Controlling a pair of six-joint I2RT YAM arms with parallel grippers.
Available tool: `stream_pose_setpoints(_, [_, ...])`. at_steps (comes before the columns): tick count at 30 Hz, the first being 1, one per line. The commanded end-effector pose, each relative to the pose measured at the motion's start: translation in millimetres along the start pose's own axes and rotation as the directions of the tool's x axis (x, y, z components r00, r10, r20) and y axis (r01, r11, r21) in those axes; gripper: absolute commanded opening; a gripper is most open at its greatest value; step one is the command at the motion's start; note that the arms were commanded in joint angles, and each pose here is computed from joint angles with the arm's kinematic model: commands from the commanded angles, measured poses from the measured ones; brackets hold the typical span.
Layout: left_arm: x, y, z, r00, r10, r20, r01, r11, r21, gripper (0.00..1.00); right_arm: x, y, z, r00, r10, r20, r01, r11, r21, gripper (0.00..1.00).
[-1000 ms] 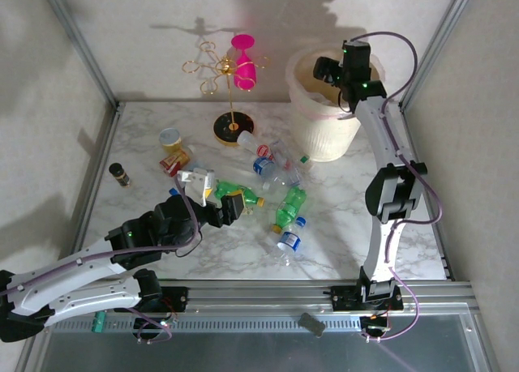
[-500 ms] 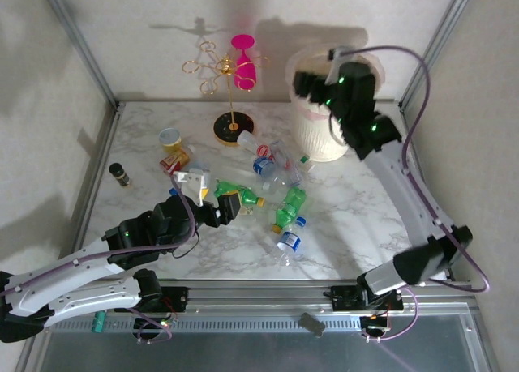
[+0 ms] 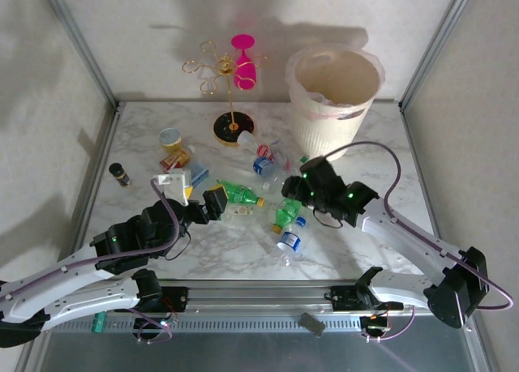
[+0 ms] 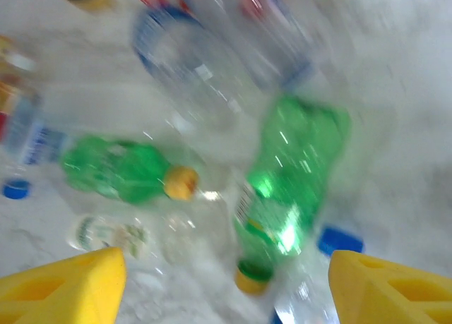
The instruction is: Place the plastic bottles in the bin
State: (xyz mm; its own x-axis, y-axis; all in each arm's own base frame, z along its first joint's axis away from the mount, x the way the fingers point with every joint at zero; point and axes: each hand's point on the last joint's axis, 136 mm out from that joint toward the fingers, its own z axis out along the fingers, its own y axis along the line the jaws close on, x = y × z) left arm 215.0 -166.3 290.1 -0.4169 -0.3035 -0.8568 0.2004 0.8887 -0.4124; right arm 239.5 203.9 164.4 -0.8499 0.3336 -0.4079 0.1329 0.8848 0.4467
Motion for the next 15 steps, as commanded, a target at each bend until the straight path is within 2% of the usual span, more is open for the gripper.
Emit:
stream_pose_setpoints(1, [1,6,4,1.0,0.004,0.012,-0.003,0.999,-0.036,0.94,28,-36,-1,0.988,0.152,-0.035,-0.147,0.983,0.107,0.81])
stream_pose_setpoints(5, [4,4,7,1.0,0.023,-0.002,-0.023,0.999,-0.034,0.94,59,-48,12,0.967,0.229,-0.114,-0.222,0.973,0.066,0.92])
stream_pose_setpoints(9, [4,1,7,0.999,0.031,-0.016,-0.031,0.999,-0.023,0.94,83,-57,22,0.95,0.267,-0.161,-0.257,0.963,0.081,0.91])
stream_pose_setpoints(13, [8,2,5,0.999,0.041,-0.025,-0.041,0.999,-0.012,0.94,105,-46,38,0.936,0.246,-0.251,-0.242,0.969,0.047,0.9])
stream_pose_setpoints(15, [9,2,5,0.999,0.04,-0.027,-0.04,0.999,-0.003,0.94,111,-40,41,0.941,0.221,-0.257,-0.215,0.975,0.048,0.9])
